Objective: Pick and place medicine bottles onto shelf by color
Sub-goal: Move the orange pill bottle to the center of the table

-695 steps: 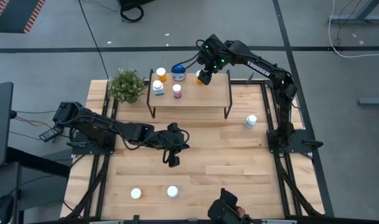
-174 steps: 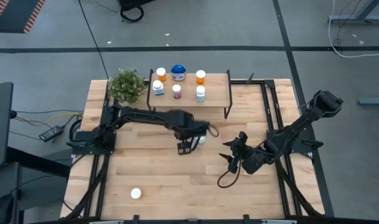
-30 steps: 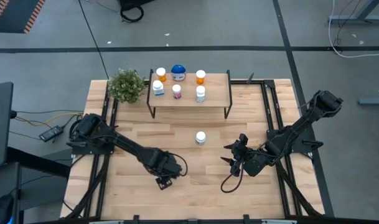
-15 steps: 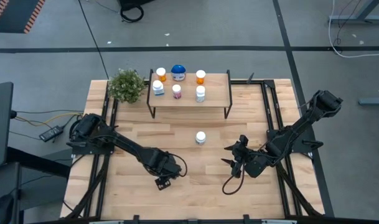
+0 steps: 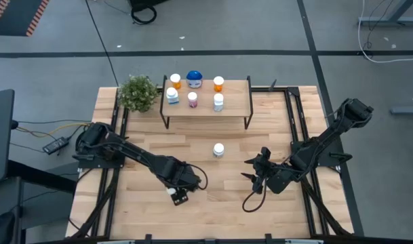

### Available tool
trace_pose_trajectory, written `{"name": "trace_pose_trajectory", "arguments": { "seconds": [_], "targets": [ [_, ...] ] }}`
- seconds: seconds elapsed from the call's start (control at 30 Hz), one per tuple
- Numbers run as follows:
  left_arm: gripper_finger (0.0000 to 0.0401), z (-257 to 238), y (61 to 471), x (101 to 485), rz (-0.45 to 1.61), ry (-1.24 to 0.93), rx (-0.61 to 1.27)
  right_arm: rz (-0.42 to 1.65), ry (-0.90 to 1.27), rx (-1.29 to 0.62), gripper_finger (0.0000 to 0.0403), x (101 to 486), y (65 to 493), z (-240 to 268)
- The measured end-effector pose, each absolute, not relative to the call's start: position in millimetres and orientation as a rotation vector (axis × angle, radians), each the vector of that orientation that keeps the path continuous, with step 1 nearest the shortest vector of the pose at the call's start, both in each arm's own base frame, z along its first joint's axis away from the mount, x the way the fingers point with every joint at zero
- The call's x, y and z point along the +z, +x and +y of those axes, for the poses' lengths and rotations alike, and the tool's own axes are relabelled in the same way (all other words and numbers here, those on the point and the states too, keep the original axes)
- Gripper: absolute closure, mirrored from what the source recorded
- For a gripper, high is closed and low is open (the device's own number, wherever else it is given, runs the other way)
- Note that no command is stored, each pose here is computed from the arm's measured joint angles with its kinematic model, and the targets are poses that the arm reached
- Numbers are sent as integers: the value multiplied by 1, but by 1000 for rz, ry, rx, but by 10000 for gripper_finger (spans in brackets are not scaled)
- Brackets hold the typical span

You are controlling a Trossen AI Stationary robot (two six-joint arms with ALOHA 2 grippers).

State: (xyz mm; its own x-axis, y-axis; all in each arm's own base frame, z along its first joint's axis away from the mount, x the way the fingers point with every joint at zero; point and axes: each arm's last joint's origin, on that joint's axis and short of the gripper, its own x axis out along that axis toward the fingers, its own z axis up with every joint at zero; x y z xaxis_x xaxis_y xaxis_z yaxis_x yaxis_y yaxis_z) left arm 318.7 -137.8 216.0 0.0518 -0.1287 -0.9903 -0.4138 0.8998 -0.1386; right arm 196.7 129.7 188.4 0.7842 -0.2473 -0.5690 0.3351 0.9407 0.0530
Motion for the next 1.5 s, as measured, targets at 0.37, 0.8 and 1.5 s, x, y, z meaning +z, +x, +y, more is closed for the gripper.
{"name": "trace_pose_trajectory", "arguments": {
  "seconds": [0.37,0.8,1.5],
  "targets": [
    [85,-137,319,257,1502,-341,299,592,151,-297,148,188,194,133],
    [207,-149,312,255,1514,-332,299,591,156,-299,148,188,194,134],
    [371,-159,307,255,1535,-327,261,588,175,-304,148,188,194,134]
  ]
}}
